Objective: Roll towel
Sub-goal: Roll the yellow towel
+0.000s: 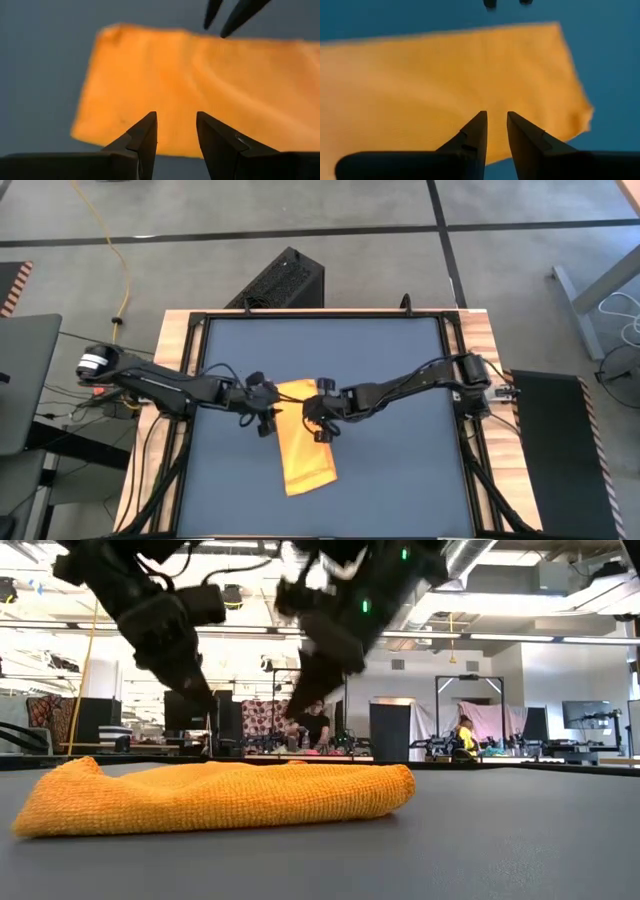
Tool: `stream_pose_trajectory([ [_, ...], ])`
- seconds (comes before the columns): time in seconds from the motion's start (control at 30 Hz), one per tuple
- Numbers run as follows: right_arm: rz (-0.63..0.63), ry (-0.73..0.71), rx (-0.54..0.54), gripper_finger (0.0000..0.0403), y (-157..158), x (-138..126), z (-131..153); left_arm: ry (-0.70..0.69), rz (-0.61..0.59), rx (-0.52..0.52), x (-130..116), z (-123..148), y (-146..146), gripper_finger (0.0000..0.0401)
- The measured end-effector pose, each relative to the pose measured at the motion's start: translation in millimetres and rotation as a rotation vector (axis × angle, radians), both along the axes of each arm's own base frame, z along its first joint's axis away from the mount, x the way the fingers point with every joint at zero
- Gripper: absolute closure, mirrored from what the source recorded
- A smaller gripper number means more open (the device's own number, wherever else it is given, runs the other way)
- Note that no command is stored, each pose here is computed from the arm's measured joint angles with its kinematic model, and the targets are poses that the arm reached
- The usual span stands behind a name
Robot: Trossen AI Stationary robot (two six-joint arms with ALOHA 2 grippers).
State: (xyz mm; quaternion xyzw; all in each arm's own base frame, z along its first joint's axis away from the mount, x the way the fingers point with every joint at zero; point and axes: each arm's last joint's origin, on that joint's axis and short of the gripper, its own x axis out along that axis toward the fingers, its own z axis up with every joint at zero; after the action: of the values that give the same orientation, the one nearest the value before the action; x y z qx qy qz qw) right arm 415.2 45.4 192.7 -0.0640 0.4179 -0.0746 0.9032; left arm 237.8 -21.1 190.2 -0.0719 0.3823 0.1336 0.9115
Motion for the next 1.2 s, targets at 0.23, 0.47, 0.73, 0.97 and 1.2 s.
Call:
stream_pose_trajectory([
  [0.23, 0.076, -0.040, 0.159, 0.0301, 21.1, -25.5, 49.0, -0.041, -0.057, 0.018, -18.5, 22.6, 1.7, 0.0273],
  [0.47, 0.376, 0.024, 0.231, 0.0301, 114.4, -52.3, 43.7, -0.190, -0.338, -0.202, -23.3, 22.2, -30.6, 0.0273],
  [0.73, 0.502, -0.002, -0.003, 0.0301, 191.3, -70.3, 0.8, -0.374, -0.619, -0.144, -30.7, 12.4, -101.6, 0.0273],
  [0.97, 0.481, 0.044, -0.063, 0.0300, 194.2, -67.5, -23.1, -0.298, -0.701, -0.009, -24.7, -14.7, -143.8, 0.0273],
  [1.2, 0.530, 0.099, -0.140, 0.0300, 185.7, -66.9, -25.3, -0.230, -0.765, 0.012, -6.1, -30.0, -172.2, 0.0252],
])
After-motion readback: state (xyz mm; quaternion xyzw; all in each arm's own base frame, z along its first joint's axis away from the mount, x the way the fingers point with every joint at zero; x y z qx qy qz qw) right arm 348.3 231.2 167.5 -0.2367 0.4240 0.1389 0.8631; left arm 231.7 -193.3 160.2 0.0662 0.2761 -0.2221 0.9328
